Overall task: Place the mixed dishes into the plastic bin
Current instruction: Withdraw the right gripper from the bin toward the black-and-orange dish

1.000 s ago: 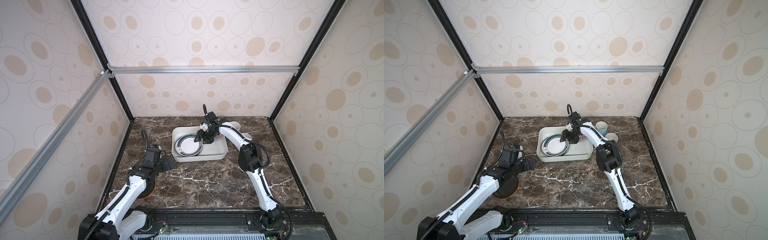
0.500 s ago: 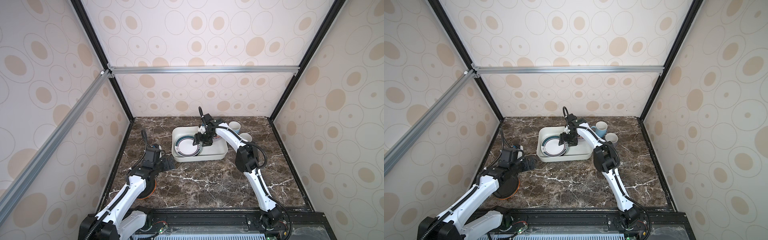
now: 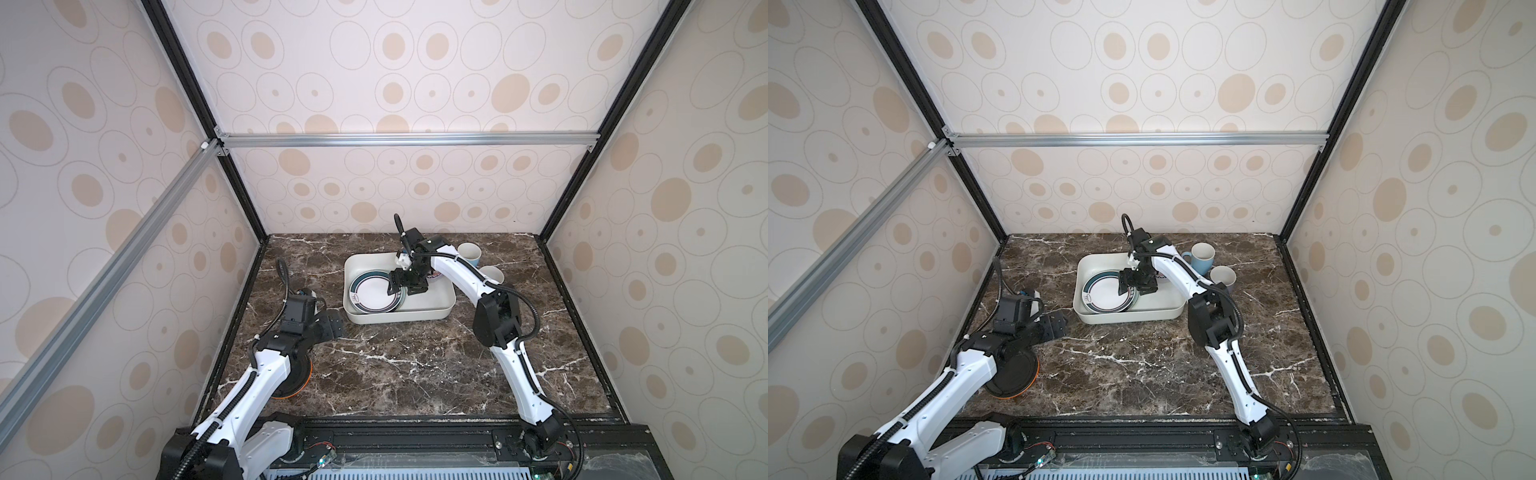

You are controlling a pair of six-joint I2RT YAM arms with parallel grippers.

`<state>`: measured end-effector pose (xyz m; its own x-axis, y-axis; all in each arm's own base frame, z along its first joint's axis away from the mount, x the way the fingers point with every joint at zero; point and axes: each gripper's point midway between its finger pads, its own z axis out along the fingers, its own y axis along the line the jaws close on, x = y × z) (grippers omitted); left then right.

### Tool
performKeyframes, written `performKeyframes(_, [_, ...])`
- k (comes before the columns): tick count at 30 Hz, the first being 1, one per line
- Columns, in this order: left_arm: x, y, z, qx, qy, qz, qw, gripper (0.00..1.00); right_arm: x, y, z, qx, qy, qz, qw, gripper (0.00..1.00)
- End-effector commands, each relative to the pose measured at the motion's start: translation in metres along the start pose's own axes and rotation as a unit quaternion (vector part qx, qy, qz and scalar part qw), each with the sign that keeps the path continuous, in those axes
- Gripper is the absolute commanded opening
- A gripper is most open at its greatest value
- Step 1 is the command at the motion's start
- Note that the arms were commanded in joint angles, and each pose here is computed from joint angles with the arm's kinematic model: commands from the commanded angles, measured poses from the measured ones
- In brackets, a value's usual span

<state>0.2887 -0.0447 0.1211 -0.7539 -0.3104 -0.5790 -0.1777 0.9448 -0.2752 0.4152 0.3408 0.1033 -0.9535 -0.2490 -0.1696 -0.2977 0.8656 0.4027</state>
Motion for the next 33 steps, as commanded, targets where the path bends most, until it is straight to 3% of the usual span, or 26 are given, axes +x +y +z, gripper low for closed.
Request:
performKeyframes(1, [-0.024,0.023,-0.015,-0.051,-0.019,-0.003,0.999,0.99,0.02,0.039,-0.043,-0.003,-0.028,-0.068,0.997,0.8])
performKeyframes(10, [-0.031,0.073,-0.004,-0.127,0.02,-0.056,0.99,0.99,0.088,0.037,-0.061,-0.042,-0.05,-0.089,0.994,0.84])
performKeyframes(19, [-0.06,0.135,-0.013,-0.239,0.076,-0.059,0.966,0.99,0.156,0.029,-0.052,-0.104,-0.049,-0.073,0.991,0.88])
performKeyframes(24, [-0.032,0.153,-0.001,-0.255,0.14,-0.072,0.954,0.99,0.174,0.023,-0.066,-0.102,-0.065,-0.086,0.989,0.88])
performKeyframes(33, [0.009,0.167,0.011,-0.257,0.204,-0.122,0.937,0.99,0.187,0.022,-0.096,-0.106,-0.108,-0.102,0.983,0.89])
